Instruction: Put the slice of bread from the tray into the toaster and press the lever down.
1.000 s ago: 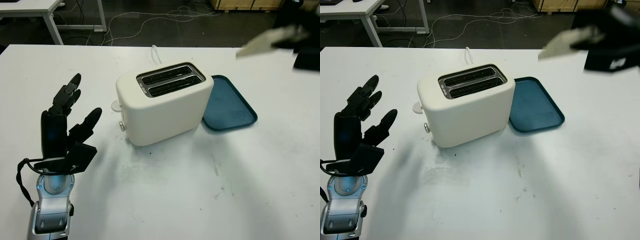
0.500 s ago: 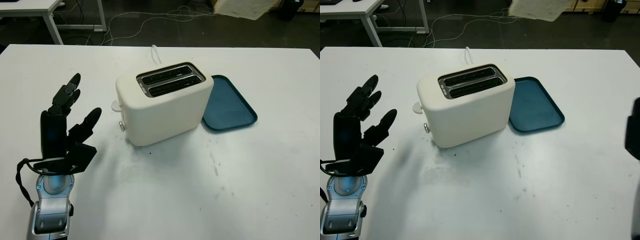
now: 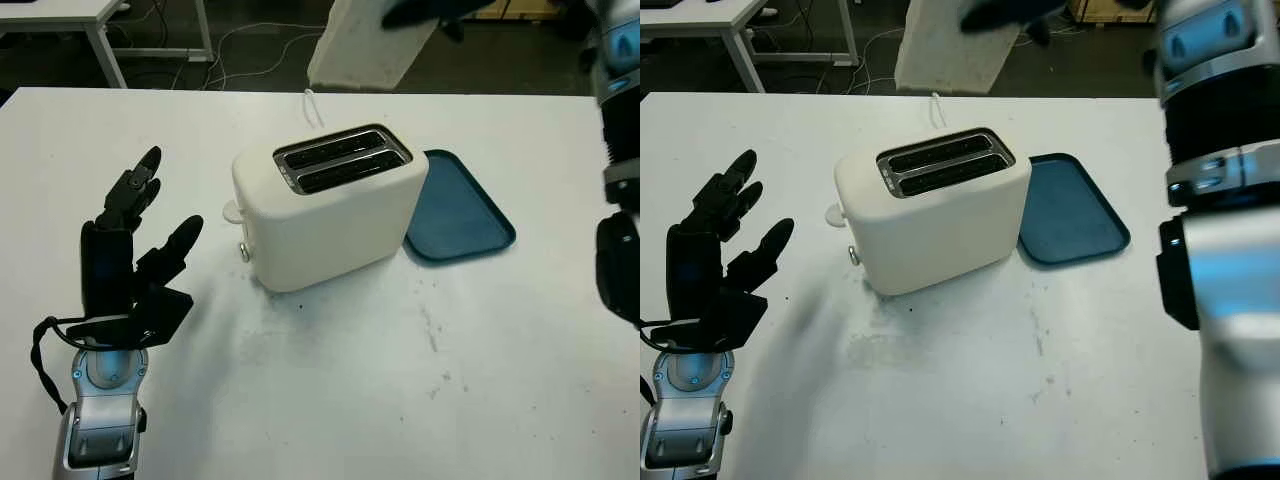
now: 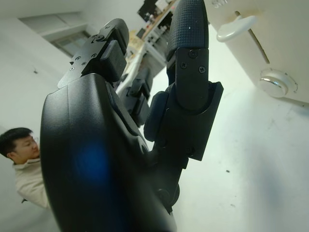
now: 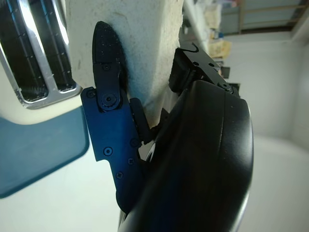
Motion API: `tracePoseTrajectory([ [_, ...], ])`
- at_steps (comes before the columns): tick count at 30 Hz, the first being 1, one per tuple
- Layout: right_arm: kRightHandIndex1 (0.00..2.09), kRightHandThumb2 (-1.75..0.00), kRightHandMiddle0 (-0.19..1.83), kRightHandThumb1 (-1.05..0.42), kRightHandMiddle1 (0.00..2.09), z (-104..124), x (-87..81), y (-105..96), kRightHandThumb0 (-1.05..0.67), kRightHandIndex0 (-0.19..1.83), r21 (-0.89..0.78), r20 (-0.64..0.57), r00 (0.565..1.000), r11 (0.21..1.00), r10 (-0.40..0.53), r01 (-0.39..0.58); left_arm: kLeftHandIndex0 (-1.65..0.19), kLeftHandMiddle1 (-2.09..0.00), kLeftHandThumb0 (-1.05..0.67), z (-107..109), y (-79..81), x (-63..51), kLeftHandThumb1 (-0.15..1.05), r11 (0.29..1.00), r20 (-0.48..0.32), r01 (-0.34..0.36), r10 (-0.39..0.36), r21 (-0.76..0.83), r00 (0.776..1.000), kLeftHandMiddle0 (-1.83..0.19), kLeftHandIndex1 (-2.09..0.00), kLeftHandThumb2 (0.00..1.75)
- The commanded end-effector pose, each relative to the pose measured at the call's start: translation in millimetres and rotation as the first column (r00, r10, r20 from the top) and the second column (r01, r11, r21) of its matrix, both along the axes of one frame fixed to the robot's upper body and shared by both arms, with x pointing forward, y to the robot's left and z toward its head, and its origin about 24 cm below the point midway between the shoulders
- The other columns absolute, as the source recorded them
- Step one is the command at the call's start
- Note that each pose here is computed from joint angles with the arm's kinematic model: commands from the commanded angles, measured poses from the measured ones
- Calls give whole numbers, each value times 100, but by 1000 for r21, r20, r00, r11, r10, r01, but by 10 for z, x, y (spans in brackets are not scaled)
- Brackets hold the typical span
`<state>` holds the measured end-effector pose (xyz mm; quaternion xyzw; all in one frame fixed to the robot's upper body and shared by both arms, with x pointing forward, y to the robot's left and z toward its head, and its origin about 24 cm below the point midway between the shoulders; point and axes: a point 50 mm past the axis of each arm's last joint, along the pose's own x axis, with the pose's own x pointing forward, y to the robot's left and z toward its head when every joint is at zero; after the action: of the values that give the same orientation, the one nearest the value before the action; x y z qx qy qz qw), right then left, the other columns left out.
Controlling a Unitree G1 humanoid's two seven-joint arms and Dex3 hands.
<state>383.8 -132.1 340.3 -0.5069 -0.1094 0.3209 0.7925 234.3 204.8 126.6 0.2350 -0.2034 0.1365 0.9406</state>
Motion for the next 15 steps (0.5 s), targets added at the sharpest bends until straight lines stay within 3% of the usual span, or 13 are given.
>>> tracePoseTrajectory([
  [1,175,-45,79,-92,175,-52,0,62,-42,100,-38,32,999,999,29,-28,-45,-1,-76,23,1,-3,92,1000,7,-6,6,20,1000,-59,0,35],
  [15,175,-39,83,-92,175,-406,116,63,-52,103,-19,-147,989,1000,15,-18,-44,-1,-75,27,1,4,92,1000,12,2,-2,27,1000,-59,0,35],
])
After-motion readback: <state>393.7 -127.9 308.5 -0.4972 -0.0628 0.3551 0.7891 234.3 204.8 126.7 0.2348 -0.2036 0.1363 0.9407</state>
